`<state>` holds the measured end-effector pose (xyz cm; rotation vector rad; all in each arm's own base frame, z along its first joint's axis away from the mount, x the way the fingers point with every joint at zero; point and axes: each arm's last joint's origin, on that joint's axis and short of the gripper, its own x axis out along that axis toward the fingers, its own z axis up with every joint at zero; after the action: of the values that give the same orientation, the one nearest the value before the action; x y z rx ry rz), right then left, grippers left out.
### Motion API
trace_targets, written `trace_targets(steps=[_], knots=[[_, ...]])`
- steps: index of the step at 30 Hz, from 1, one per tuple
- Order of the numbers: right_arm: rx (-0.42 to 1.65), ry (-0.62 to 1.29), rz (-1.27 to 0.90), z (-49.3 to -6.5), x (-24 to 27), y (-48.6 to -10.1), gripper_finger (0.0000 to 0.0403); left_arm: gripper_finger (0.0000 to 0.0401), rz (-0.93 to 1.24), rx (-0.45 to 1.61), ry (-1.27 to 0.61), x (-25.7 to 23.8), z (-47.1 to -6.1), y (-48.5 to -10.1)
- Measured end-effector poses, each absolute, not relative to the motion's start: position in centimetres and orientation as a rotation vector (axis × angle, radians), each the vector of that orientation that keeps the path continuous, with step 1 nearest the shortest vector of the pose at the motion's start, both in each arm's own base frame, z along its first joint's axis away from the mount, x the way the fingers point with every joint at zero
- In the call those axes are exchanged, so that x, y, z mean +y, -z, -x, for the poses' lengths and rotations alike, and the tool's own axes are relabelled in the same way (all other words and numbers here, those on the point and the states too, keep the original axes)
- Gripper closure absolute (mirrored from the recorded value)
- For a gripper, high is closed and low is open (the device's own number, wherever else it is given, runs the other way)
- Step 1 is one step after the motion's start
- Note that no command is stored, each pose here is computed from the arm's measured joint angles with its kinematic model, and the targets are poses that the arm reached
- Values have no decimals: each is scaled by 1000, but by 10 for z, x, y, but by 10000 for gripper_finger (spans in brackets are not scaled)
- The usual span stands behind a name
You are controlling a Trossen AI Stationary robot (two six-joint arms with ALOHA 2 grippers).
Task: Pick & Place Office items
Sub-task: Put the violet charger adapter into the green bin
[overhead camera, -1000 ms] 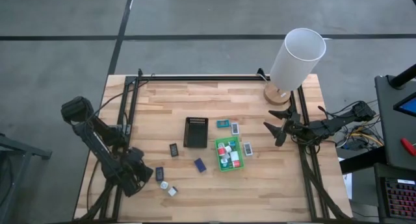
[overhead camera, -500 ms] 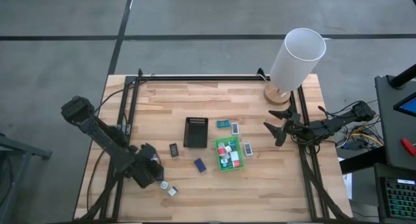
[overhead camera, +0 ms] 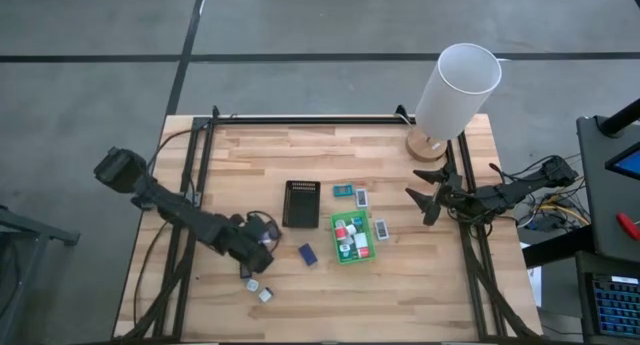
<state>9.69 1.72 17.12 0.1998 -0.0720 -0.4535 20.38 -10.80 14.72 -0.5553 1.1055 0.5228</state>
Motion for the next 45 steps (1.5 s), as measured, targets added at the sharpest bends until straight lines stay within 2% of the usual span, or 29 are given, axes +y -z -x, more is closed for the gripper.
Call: trace_targets(steps=[4,14,21,25,31,38,45], knots=[[-72,453,-200,-97,17,-171,82,231,553,1073,-410,-109,-214,-150],[-72,454,-200,-97,17,-171,81,231,544,1103,-296,-111,-217,-153],[-72,453,-200,-97,17,-171,87,231,235,1079,-108,-111,-219,-167],[-72,453,-200,-97,17,-171,84,231,52,1038,-176,-106,-218,-166],[-72,453,-200,-97,17,-171,78,231,-65,1021,-224,-102,-215,-162],[-73,453,-200,-97,17,-171,84,231,-174,1104,-56,-102,-209,-152],[-73,453,-200,-97,17,-171,81,231,-202,1071,9,-102,-209,-147]])
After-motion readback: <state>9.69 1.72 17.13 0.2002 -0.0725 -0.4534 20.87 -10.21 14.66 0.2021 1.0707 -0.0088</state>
